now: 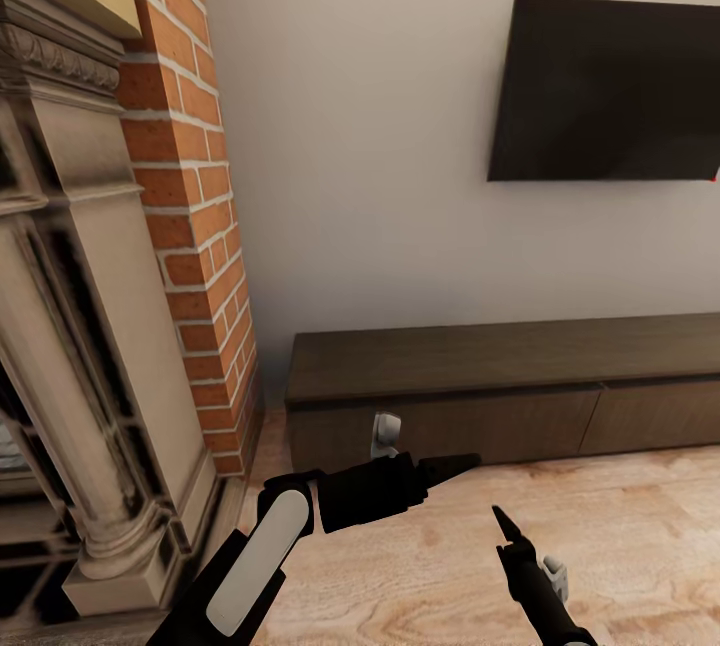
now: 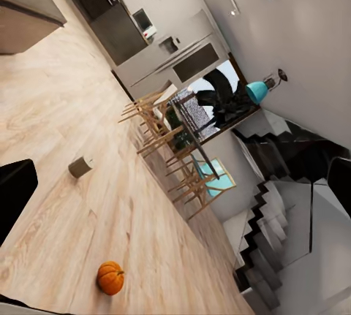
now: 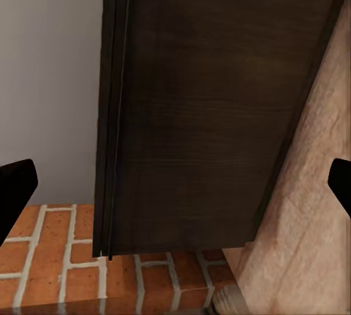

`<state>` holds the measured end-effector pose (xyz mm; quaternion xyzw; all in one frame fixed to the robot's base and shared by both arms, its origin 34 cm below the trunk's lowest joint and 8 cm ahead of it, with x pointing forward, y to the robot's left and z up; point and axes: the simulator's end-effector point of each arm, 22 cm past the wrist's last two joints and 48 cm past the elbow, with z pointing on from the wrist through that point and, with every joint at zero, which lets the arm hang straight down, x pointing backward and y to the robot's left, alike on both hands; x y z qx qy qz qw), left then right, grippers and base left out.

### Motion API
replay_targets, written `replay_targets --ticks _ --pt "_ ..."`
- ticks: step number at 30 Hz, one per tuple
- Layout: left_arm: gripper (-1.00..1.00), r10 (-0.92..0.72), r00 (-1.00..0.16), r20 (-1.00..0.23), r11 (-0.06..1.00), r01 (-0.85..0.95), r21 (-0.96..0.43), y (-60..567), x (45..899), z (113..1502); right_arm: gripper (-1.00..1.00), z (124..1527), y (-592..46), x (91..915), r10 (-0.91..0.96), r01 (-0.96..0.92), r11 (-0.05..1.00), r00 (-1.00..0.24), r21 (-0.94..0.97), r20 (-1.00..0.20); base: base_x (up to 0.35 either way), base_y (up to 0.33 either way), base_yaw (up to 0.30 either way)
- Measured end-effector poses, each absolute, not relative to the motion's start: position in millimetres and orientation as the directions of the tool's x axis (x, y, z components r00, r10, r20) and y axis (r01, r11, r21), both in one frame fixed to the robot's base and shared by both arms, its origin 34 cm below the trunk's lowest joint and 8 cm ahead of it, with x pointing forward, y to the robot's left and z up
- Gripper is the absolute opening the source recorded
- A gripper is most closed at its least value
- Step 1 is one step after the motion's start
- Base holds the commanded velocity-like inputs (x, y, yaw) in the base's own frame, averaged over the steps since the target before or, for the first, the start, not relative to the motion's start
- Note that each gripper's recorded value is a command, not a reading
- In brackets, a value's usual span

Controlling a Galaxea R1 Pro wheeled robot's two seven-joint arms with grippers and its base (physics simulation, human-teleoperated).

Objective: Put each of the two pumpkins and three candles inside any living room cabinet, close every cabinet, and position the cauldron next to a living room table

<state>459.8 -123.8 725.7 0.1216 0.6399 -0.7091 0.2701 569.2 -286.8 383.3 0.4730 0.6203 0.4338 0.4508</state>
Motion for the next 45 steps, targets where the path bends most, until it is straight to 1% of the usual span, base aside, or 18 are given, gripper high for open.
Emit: replay_targets --ticks 17,27,45 --pt "1.0 -0.228 -0.831 -0.508 -0.032 0.528 -0.849 -124.2 461.7 717.8 1.0 375.4 -286.9 567.1 0.978 0.205 0.176 -0.147 0.963 -0.148 0.023 -0.013 0.0" --pt "1.0 -0.229 -0.831 -0.508 -0.031 0.528 -0.849 -124.3 461.8 717.8 1.0 375.8 -288.0 567.3 0.978 0.204 0.18 -0.143 0.962 -0.152 0.165 -0.181 0.0" --pt "1.0 -0.228 -0.823 -0.52 -0.031 0.54 -0.841 -124.5 458.5 723.1 1.0 383.1 -290.0 569.5 0.977 0.189 0.187 -0.133 0.964 -0.164 0.269 -0.025 0.0"
